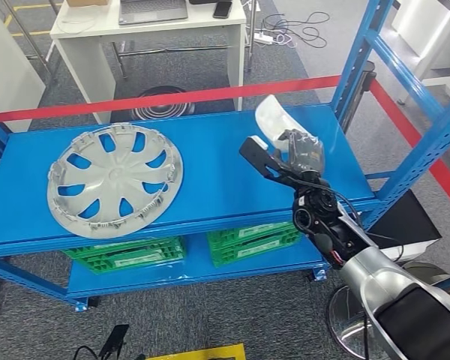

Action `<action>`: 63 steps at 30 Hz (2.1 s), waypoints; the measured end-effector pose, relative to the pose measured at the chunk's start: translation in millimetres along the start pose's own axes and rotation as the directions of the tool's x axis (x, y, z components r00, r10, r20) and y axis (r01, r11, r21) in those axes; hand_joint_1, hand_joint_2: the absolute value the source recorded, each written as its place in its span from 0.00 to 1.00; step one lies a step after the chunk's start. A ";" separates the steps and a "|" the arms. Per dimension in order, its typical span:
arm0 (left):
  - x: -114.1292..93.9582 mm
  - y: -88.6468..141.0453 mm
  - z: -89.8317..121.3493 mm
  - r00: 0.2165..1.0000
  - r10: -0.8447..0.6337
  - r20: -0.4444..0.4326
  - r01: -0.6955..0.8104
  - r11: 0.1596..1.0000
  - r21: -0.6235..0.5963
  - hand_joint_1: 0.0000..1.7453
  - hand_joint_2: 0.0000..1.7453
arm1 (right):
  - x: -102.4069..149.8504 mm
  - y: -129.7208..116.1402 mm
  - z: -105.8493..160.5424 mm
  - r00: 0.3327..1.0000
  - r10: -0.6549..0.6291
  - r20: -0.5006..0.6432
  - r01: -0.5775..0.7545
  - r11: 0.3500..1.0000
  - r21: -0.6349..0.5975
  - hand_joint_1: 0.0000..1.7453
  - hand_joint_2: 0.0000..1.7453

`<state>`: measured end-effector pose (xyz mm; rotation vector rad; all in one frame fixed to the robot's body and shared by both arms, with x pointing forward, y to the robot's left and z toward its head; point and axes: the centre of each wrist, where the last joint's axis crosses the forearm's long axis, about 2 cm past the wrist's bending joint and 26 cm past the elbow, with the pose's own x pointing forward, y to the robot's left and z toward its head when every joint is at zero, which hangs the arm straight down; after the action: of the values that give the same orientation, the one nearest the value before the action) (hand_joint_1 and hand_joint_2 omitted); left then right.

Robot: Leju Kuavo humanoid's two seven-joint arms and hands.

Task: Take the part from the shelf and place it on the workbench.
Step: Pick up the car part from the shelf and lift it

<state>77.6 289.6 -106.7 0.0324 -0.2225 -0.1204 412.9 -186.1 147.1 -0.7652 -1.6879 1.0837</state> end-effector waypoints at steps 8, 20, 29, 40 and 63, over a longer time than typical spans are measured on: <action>-0.5 -0.1 0.0 1.000 0.004 0.000 -0.004 1.000 0.000 0.00 1.00 | 16.9 -10.2 -7.1 0.998 -0.032 0.051 0.035 0.998 -0.047 1.00 1.00; -0.7 -0.4 0.0 1.000 -0.002 0.001 0.002 1.000 -0.004 0.00 1.00 | 23.1 -17.0 -9.7 0.996 -0.045 0.078 0.050 0.996 -0.071 1.00 1.00; -0.9 -0.5 0.1 1.000 0.010 0.003 -0.010 1.000 -0.006 0.00 1.00 | 24.5 -13.5 -5.8 0.983 -0.138 0.120 0.148 0.986 -0.077 1.00 1.00; -5.1 -0.9 0.3 0.999 0.042 -0.001 -0.042 0.999 -0.001 0.00 1.00 | 43.2 -19.7 1.3 0.624 -0.714 0.319 0.771 0.629 -0.100 1.00 1.00; -6.5 -2.7 0.4 1.000 0.013 -0.012 -0.013 1.000 -0.005 0.00 1.00 | 47.9 -37.8 17.5 0.003 -0.901 0.434 0.983 0.082 0.164 1.00 1.00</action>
<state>70.9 287.8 -107.8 0.0266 -0.2107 -0.1076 379.5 -166.0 197.1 0.7338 -2.0799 -0.0107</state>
